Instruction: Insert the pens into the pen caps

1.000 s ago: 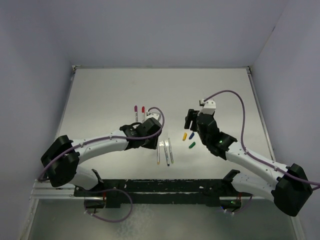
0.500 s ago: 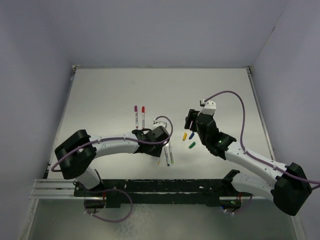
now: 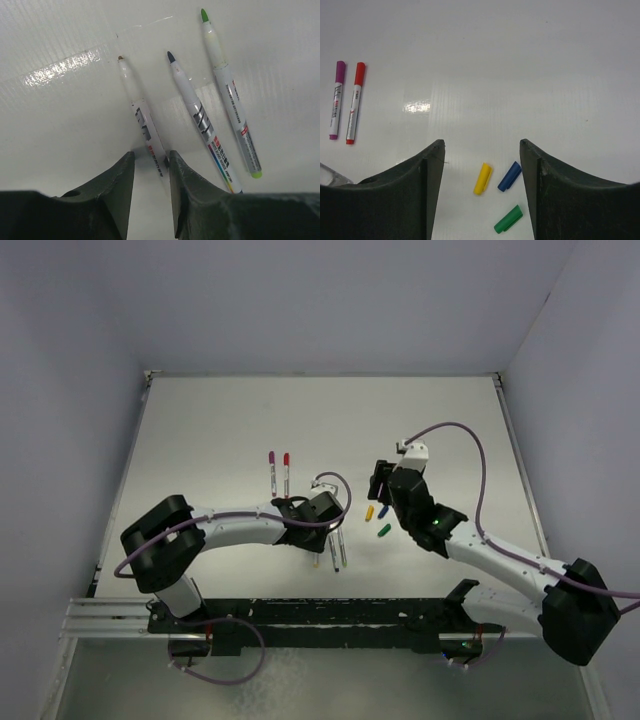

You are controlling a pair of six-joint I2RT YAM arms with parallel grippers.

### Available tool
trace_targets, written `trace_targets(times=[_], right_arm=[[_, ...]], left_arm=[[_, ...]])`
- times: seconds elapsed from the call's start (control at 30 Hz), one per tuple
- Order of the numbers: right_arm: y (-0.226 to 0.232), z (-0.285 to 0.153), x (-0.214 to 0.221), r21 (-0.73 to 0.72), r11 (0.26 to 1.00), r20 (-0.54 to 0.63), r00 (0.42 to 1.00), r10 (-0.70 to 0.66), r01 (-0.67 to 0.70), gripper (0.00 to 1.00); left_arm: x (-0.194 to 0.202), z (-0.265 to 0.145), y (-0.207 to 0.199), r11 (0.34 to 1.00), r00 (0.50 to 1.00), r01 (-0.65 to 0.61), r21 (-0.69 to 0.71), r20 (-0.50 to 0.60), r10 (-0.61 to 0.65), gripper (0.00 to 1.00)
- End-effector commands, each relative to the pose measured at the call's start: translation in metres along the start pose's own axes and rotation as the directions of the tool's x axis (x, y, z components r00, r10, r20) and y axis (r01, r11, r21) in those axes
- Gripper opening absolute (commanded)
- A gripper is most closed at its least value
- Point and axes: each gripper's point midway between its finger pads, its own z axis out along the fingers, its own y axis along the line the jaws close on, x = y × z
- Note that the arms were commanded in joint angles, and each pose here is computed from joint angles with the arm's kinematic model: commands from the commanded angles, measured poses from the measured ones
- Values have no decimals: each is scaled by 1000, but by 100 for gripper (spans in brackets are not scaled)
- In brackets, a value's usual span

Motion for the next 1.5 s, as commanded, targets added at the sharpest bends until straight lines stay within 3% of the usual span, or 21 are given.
trace_targets(times=[0.0, 0.5, 0.87, 1.47], right_arm=[[5, 4, -6, -3, 999, 19, 999, 39, -39, 63], [8, 13, 28, 21, 999, -124, 992, 31, -29, 53], [17, 21, 59, -6, 1000, -233, 972, 23, -25, 46], [25, 38, 86, 23, 1000, -339, 941, 6, 2, 46]], left_arm=[[10, 0, 7, 999, 999, -4, -41, -46, 2, 35], [46, 2, 32, 994, 988, -44, -97, -152, 29, 0], [49, 3, 30, 997, 989, -51, -63, -141, 42, 0], [38, -8, 28, 999, 996, -49, -25, -76, 47, 0]])
